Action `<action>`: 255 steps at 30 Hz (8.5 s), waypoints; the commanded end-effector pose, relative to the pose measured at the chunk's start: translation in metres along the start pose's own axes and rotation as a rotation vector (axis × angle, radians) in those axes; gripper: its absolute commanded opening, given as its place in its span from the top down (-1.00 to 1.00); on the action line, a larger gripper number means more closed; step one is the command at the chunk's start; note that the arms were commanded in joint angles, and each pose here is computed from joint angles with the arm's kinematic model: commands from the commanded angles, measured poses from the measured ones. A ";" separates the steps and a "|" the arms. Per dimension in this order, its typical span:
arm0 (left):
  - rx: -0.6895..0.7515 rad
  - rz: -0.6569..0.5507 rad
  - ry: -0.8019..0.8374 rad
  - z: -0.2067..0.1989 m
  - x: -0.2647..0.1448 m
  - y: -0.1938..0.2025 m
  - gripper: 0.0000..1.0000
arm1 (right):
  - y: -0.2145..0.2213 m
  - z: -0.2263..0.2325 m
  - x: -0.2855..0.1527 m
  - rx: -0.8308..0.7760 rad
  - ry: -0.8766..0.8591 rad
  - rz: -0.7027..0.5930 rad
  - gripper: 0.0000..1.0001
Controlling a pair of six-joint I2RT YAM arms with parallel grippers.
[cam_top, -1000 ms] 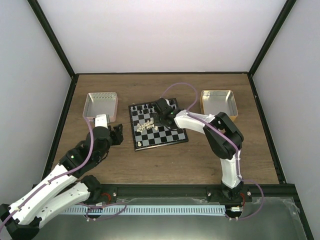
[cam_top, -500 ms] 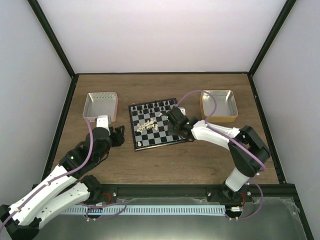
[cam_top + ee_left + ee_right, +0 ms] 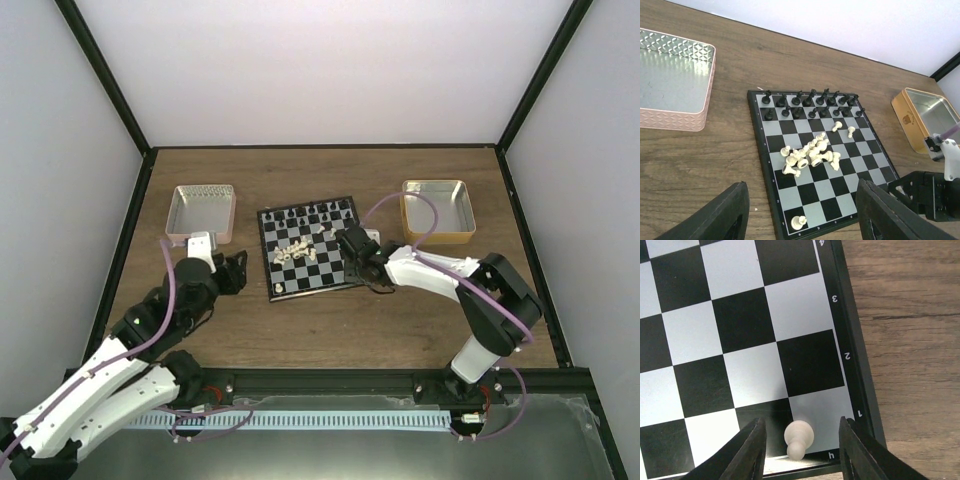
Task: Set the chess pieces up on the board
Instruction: Place the chess piece on the chessboard, then adjust the chess piece on the chessboard, then pick up the chess piece from the chessboard, then place the chess piece on the chessboard.
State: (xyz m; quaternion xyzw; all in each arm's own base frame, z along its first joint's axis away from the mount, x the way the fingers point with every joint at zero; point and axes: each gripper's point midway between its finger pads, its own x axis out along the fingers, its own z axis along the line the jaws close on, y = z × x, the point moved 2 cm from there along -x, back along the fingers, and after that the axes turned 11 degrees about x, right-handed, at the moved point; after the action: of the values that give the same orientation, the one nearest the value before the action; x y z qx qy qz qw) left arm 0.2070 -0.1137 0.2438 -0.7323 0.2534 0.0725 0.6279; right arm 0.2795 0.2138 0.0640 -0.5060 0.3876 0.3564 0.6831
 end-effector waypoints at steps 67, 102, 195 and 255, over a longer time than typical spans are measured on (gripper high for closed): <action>0.029 0.028 -0.049 -0.015 0.040 -0.006 -0.35 | -0.058 0.017 -0.008 -0.076 -0.021 -0.174 0.32; -0.028 0.038 -0.053 -0.010 0.038 0.003 -0.36 | -0.034 0.122 0.041 -0.147 -0.183 -0.009 0.25; 0.124 0.573 0.250 -0.087 0.081 0.097 0.91 | -0.005 0.049 -0.109 0.332 -0.579 -0.003 -0.24; 0.440 1.090 -0.049 -0.064 0.151 0.144 0.86 | 0.017 -0.006 -0.070 0.219 -0.434 -0.136 -0.26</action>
State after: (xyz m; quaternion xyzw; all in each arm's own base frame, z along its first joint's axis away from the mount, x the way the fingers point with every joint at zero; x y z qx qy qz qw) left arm 0.2499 -0.2304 0.0692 -0.3473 0.5987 0.3478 0.6324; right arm 0.2293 0.2055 0.1160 -0.3619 0.2385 0.3709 0.8213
